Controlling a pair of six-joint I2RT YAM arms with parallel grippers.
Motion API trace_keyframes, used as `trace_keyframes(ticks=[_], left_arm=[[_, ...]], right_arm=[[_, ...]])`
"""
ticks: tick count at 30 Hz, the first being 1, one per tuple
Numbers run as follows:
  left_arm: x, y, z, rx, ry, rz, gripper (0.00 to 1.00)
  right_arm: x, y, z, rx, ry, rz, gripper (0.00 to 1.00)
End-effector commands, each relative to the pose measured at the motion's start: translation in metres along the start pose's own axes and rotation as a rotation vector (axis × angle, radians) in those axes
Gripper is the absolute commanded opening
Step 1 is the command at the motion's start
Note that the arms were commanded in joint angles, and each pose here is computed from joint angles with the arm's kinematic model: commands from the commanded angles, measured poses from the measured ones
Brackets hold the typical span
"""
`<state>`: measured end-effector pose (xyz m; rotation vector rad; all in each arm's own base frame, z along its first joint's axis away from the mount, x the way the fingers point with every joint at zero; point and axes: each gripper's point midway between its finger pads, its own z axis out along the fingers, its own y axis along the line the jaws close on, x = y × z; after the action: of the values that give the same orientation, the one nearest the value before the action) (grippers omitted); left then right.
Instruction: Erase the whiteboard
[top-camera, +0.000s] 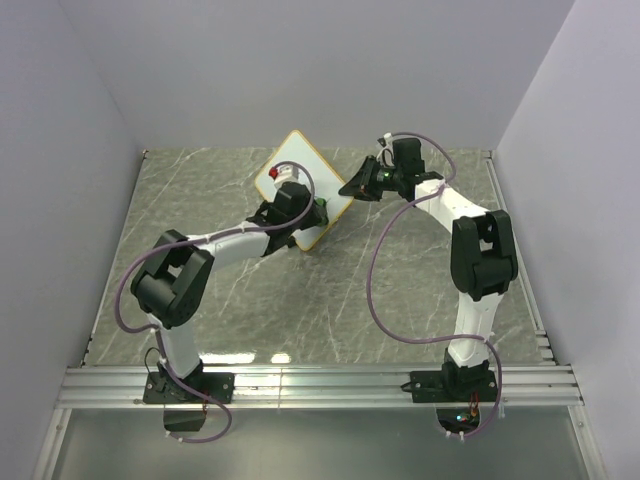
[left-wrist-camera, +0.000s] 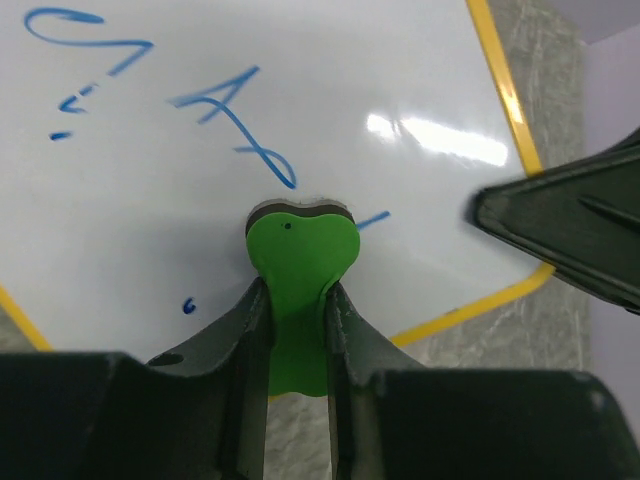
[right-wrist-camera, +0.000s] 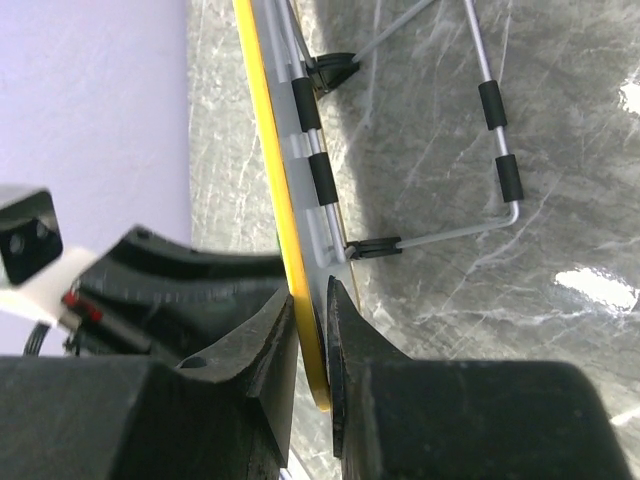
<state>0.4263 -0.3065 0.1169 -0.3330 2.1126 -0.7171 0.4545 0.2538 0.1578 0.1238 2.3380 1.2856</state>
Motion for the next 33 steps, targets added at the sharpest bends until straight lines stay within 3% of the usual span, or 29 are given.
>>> trace_keyframes(ticks=[1, 13, 20, 26, 33], left_arm=[[0.084, -0.011, -0.01, 0.065, 0.249, -0.017, 0.0], [0.054, 0.102, -0.009, -0.14, 0.174, -0.144, 0.0], [0.047, 0.131, -0.005, -0.199, 0.176, -0.164, 0.0], [0.039, 0.088, 0.0, -0.096, 0.194, -0.083, 0.0], [0.011, -0.027, 0.006, 0.145, 0.187, -0.008, 0.0]], right_arm=[[0.03, 0.05, 0.009, -0.121, 0.1, 0.098, 0.0], [0.037, 0.052, 0.0, -0.115, 0.103, 0.078, 0.0], [0.039, 0.051, -0.002, -0.109, 0.111, 0.071, 0.0], [0.042, 0.05, -0.002, -0.105, 0.119, 0.066, 0.0], [0.053, 0.041, -0.003, -0.093, 0.14, 0.067, 0.0]])
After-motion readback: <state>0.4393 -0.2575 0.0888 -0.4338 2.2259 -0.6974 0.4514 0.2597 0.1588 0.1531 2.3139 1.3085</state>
